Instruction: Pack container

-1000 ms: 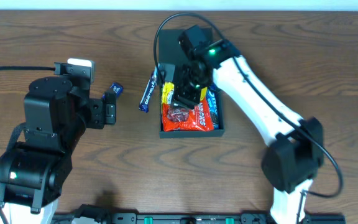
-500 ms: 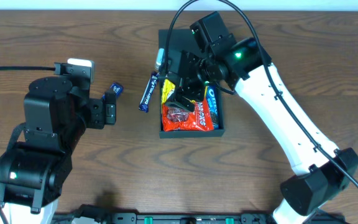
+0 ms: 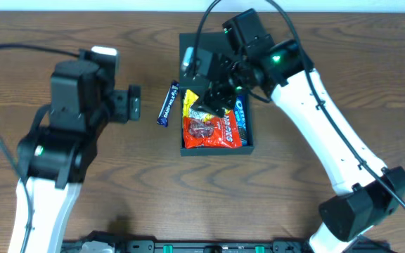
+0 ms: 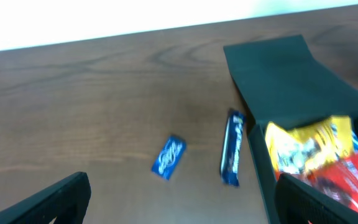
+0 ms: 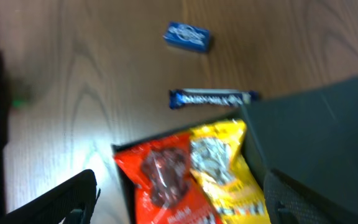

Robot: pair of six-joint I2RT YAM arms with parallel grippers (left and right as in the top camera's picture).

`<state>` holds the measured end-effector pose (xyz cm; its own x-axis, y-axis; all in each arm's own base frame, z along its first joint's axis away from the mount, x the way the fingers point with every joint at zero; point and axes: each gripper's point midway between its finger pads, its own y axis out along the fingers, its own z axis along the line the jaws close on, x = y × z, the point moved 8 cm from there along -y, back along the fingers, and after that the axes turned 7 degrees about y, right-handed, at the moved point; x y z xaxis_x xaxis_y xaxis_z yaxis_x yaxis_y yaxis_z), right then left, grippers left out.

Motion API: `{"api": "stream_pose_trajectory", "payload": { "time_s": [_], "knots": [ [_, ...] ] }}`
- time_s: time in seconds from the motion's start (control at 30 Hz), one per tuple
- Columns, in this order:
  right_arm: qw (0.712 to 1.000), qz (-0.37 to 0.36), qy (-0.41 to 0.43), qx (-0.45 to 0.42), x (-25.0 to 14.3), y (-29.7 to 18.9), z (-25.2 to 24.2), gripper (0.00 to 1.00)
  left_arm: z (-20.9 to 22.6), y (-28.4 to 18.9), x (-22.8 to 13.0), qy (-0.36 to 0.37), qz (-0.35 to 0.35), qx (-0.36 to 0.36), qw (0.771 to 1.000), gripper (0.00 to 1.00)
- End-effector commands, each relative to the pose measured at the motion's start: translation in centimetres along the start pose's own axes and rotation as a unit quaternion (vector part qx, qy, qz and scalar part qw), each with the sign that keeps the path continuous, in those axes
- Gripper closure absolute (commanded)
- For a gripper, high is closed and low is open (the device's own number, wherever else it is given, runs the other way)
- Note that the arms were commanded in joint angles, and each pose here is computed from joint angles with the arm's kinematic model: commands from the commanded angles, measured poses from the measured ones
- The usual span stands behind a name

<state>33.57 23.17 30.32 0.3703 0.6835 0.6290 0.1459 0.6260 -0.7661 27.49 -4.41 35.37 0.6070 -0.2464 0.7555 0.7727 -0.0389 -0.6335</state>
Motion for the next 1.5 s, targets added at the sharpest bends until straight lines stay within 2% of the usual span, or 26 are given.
{"api": "stream_pose_trajectory", "payload": {
  "time_s": [0.0,0.2,0.33,0.63,0.7,0.73,0.77,0.97,1.2,1.47],
  "knots": [
    [0.999,-0.013,0.029,-0.025,-0.3,-1.8,-1.6,0.15,0.0,2.6,0.9,0.021,0.008,-0.001,1.0,0.05],
    [0.997,-0.023,0.056,-0.054,-1.5,-3.4,-4.2,0.15,-0.7,9.0,0.9,0.047,0.045,-0.008,0.998,0.05],
    [0.993,-0.039,0.069,-0.084,-2.2,-4.7,-6.4,0.13,-1.4,13.2,-0.6,0.051,0.092,-0.018,0.994,0.05],
    [0.983,-0.085,0.074,-0.146,-2.9,-7.4,-10.3,0.07,-4.4,18.5,-4.4,0.043,0.179,-0.131,0.974,0.0],
    [0.981,-0.086,0.08,-0.152,-3.3,-7.8,-10.7,0.07,-4.6,19.1,-5.6,0.043,0.21,-0.137,0.967,0.0],
    [0.981,-0.087,0.082,-0.154,-3.5,-8.0,-10.9,0.07,-4.7,19.4,-6.3,0.043,0.227,-0.139,0.963,0.05],
    [0.98,-0.087,0.085,-0.157,-3.6,-8.1,-11.1,0.07,-4.9,19.8,-7.1,0.043,0.246,-0.142,0.958,0.05],
    [0.979,-0.088,0.088,-0.16,-3.8,-8.4,-11.3,0.07,-5.4,21.2,-9.2,0.041,0.294,-0.152,0.943,0.09],
    [0.976,-0.1,0.094,-0.167,-3.5,-8.6,-11.7,0.04,-6.2,21.7,-9.5,0.038,0.292,-0.179,0.939,0.12],
    [0.972,-0.112,0.103,-0.176,-3.2,-8.8,-12.0,0.02,-7.7,21.9,-9.4,0.067,0.276,-0.187,0.94,0.24]
  ]
}}
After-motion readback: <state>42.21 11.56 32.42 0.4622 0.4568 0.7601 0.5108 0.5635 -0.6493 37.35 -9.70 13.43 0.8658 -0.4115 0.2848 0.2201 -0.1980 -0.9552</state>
